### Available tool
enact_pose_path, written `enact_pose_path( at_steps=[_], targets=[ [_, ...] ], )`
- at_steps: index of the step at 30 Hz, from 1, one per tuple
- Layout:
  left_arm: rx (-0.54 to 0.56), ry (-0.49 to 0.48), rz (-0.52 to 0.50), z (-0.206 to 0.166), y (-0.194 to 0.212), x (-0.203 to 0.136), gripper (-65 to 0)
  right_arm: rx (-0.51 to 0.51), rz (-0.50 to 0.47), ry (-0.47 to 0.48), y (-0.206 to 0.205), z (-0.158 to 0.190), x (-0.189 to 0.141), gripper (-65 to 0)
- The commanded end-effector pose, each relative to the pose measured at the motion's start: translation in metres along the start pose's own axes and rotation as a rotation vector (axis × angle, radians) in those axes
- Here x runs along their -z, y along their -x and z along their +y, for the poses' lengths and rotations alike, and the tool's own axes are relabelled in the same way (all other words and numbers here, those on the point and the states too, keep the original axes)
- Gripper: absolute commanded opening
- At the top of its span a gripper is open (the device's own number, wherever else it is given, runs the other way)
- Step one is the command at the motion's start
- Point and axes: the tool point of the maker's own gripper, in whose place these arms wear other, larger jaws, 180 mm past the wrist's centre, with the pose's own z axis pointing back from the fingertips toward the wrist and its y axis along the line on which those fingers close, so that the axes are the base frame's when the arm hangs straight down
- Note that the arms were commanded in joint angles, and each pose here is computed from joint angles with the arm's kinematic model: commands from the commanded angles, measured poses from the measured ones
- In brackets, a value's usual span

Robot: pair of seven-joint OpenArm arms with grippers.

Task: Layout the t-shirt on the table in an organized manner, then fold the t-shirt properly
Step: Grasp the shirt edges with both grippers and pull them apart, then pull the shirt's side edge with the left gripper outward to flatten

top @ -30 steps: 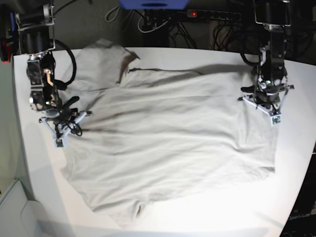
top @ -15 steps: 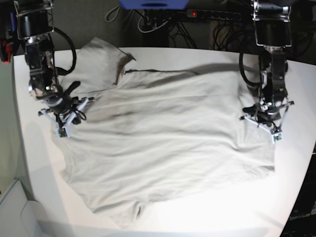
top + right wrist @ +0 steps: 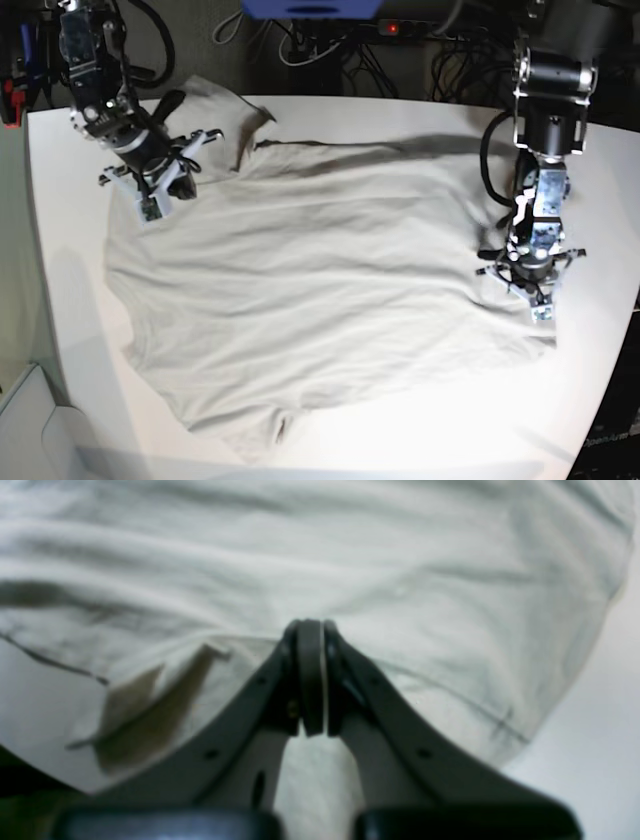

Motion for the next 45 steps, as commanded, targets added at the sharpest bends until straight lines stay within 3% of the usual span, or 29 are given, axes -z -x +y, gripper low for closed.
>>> enact_pose_path(
  at_steps=[1, 11, 19, 23, 29, 37, 39, 45],
  targets=[
    [-0.004, -0.010, 0.009, 0.004, -0.001, 0.004, -64.6, -0.002, -0.035, 0.009, -0.008, -0.004, -0.004, -65.0],
    [-0.005, -0.071, -0.051, 0.021, -0.018, 0.028, -64.5, -0.007, -0.001, 0.043, 0.007, -0.019, -0.012, -65.0],
    [-0.027, -0.113, -0.123, 0.049, -0.065, 0.027, -64.5, -0.008, -0.002, 0.044, 0.006, -0.020, -0.012, -65.0],
    [-0.040, -0.109, -0.102, 0.058, -0.079, 0.017, -64.6, -0.009, -0.002, 0.044, 0.006, -0.020, -0.012, -65.0],
    [-0.075, -0.029, -0.091, 0.039, -0.079, -0.028, -64.6, -0.006, -0.012, 0.044, 0.003, -0.019, -0.011, -65.0],
    [-0.154, -0.025, -0.046, 0.067, -0.014, -0.117, -63.0, -0.008, -0.026, 0.043, -0.002, -0.019, -0.010, -65.0],
    [-0.136, -0.042, -0.037, 0.078, 0.006, -0.139, -57.7, -0.008, -0.027, 0.045, -0.003, -0.020, -0.010, -65.0],
    [0.052, -0.023, -0.008, 0.103, 0.058, -0.176, -21.5, -0.011, -0.047, 0.047, -0.011, -0.021, -0.008, -65.0]
  ],
)
